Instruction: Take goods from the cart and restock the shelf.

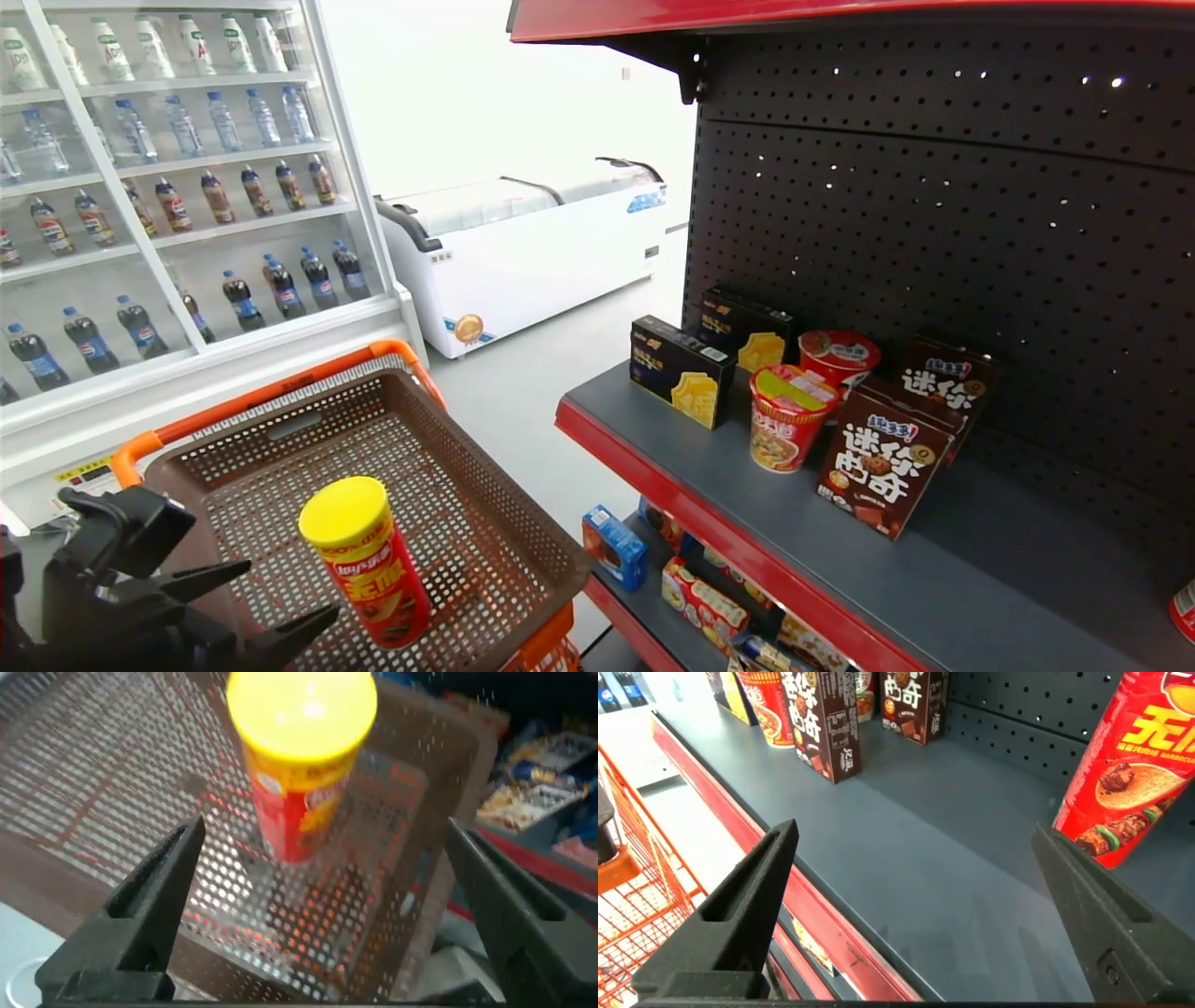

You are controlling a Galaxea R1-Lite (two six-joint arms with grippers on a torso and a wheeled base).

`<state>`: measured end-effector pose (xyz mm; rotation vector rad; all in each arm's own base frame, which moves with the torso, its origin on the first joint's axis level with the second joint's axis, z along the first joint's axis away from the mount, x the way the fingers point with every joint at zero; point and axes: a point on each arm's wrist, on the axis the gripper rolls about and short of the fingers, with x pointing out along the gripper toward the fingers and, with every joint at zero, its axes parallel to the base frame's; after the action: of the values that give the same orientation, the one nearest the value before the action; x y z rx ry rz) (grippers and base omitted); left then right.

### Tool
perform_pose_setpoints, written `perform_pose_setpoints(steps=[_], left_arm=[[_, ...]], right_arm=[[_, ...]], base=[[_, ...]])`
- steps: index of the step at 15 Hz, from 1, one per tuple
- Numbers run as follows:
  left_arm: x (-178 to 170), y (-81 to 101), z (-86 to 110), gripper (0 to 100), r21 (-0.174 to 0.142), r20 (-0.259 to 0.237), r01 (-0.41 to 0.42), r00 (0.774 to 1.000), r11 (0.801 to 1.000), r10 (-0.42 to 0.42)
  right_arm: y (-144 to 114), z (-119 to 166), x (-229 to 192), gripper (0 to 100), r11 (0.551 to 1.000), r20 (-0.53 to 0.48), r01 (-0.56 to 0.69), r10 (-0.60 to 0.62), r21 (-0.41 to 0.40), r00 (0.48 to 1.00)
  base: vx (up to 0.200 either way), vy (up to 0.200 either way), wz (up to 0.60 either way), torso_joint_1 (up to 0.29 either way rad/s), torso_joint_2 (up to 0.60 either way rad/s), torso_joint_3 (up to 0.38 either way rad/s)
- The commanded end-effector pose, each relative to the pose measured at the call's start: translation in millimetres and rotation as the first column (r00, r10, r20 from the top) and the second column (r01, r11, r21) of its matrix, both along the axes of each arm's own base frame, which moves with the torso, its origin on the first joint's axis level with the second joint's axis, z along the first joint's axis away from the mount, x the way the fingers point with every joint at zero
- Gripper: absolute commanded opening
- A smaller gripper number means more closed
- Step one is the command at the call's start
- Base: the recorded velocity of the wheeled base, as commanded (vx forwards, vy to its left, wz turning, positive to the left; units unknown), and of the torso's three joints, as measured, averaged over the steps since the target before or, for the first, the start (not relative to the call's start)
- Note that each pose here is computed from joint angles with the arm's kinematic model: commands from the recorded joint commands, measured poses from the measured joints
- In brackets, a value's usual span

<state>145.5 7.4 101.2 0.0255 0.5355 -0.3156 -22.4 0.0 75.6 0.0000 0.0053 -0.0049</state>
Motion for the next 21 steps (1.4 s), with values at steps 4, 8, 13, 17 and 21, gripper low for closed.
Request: perform_pose_setpoints(steps=[4,8,13,17,21], left_arm=[[28.0,-3.5,-34.4,100,-0.019,-0.144,0.041,0.989,0.999,-0.043],[31.6,-6.8,-45.8,100,0.012,-0.183,0.092,0.979,0.996,-0.088],[45.9,-6.0,-54.7,100,0.118,-0.182,0.194,0.968,0.974,-0.171],[65.9,-5.0,-57.9,100,0.123,-0.156,0.192,0.973,0.974,-0.172],[83.4,-4.7,-59.6,100,0.132,-0.132,0.192,0.976,0.973,-0.175]], right_arm=[[0.0,0.0,0.1,100,1.0,-0.001,0.0,0.0,0.0,1.0],[0.0,0.0,0.1,100,1.0,-0.001,0.0,0.0,0.0,1.0],[0.0,0.0,0.1,100,1.0,-0.001,0.0,0.0,0.0,1.0],[0.0,0.0,0.1,100,1.0,-0.001,0.001,-0.001,0.0,1.0],[0.0,0.0,0.1,100,1.0,-0.001,0.0,0.0,0.0,1.0]], base=[[0.0,0.0,0.0,0.0,0.0,0.0],[0.0,0.0,0.0,0.0,0.0,0.0],[0.0,0.0,0.0,0.0,0.0,0.0],[0.0,0.0,0.0,0.0,0.0,0.0],[0.0,0.0,0.0,0.0,0.0,0.0]])
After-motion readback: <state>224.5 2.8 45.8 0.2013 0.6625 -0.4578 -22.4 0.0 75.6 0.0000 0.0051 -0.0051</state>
